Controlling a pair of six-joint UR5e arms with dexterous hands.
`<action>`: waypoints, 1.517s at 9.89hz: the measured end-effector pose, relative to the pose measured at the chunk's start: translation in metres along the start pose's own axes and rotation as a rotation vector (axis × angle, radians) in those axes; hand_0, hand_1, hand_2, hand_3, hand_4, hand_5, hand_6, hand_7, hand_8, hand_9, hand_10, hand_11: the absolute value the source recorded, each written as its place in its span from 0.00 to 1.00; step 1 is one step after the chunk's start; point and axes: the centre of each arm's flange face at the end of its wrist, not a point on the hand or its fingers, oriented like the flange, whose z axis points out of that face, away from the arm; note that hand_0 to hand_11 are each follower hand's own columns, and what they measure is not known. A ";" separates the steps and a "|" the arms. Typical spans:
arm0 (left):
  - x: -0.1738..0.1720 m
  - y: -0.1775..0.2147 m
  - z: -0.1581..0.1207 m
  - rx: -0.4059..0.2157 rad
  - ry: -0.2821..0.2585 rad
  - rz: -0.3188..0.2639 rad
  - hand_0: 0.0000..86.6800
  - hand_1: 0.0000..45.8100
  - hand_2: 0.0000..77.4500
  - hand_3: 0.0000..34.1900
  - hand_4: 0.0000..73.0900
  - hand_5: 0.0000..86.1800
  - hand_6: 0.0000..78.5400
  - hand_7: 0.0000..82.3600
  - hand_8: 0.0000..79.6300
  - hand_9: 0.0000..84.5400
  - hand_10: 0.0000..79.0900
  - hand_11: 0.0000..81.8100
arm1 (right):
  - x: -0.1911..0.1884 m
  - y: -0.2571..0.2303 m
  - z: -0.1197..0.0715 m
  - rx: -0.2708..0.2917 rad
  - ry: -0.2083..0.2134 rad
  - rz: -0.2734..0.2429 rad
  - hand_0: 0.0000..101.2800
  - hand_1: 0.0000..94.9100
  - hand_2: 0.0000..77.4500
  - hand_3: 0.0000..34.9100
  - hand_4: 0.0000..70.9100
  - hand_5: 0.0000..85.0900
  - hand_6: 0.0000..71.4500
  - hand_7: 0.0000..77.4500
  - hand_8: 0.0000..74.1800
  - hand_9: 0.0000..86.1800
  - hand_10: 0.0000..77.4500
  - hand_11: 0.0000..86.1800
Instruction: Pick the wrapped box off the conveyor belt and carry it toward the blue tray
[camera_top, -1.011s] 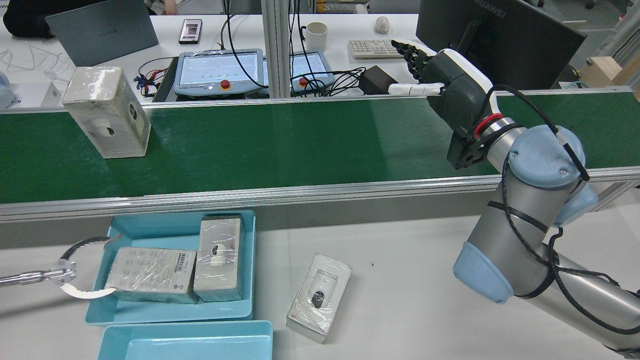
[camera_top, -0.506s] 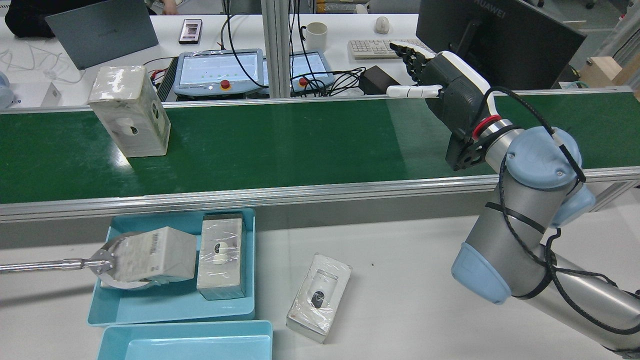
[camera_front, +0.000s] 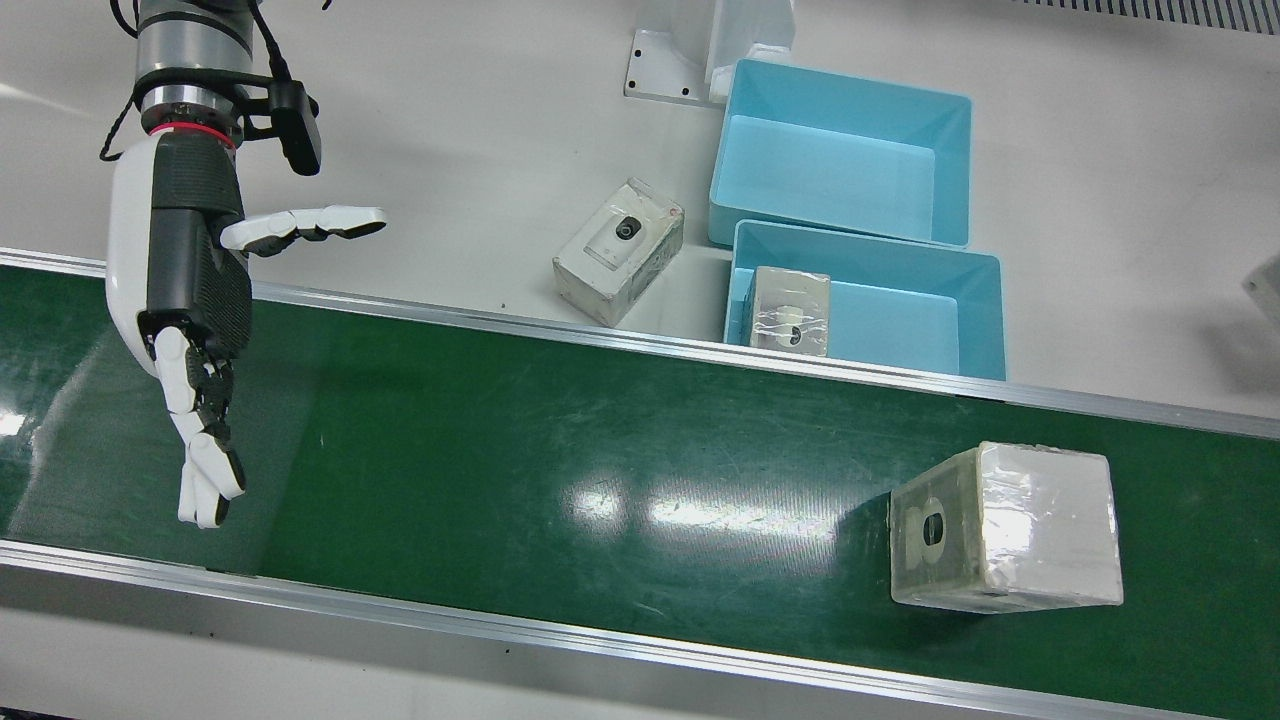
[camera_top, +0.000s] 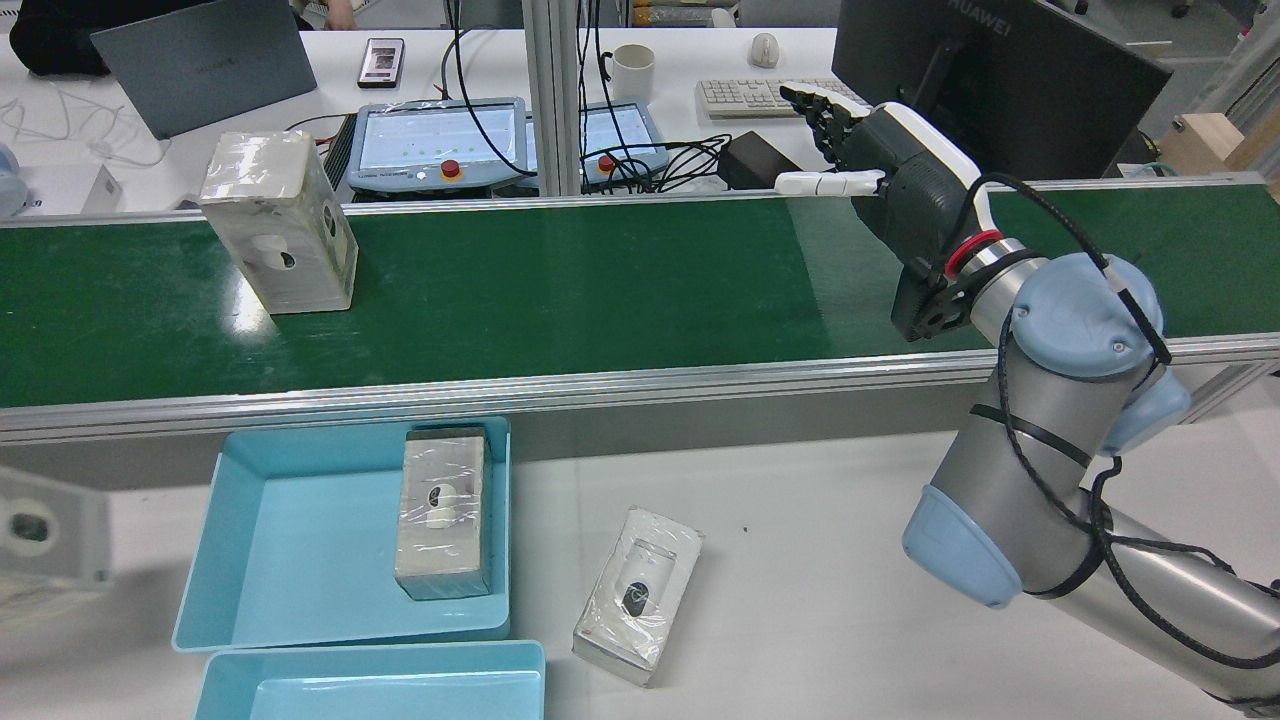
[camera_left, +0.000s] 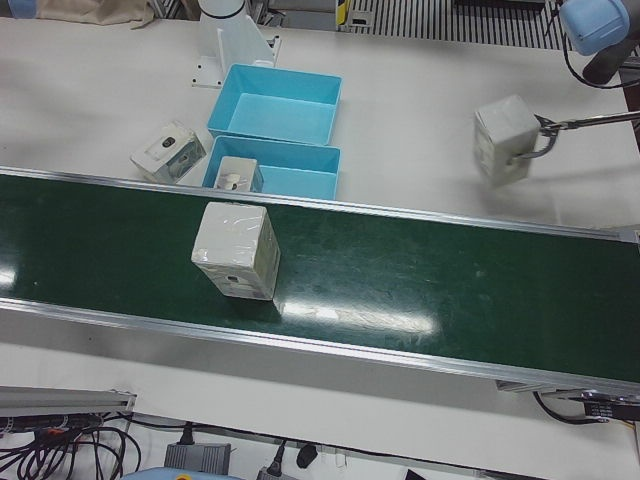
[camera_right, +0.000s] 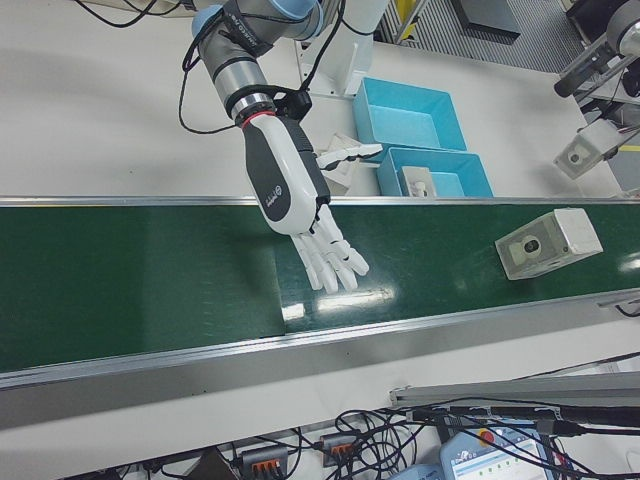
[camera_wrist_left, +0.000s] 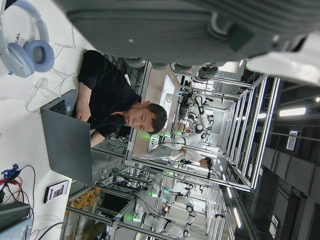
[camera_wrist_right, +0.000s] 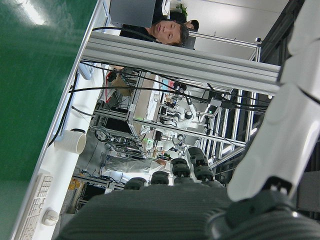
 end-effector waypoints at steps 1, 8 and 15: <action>0.000 0.000 0.000 0.000 0.000 0.000 0.00 0.00 0.01 0.00 0.00 0.01 0.00 0.00 0.00 0.00 0.00 0.00 | 0.000 0.000 0.000 0.000 0.000 0.000 0.39 0.09 0.13 0.00 0.04 0.15 0.00 0.01 0.02 0.02 0.01 0.02; 0.000 0.000 0.000 0.000 0.000 0.000 0.00 0.00 0.01 0.00 0.00 0.01 0.00 0.00 0.00 0.00 0.00 0.00 | 0.001 0.000 0.000 0.001 0.002 0.000 0.43 0.11 0.18 0.00 0.04 0.15 0.00 0.01 0.02 0.02 0.01 0.02; 0.000 0.000 0.000 0.000 0.000 0.000 0.00 0.00 0.01 0.00 0.00 0.01 0.00 0.00 0.00 0.00 0.00 0.00 | 0.002 -0.001 0.002 0.003 0.003 -0.002 0.42 0.11 0.15 0.00 0.05 0.15 0.00 0.00 0.01 0.02 0.01 0.02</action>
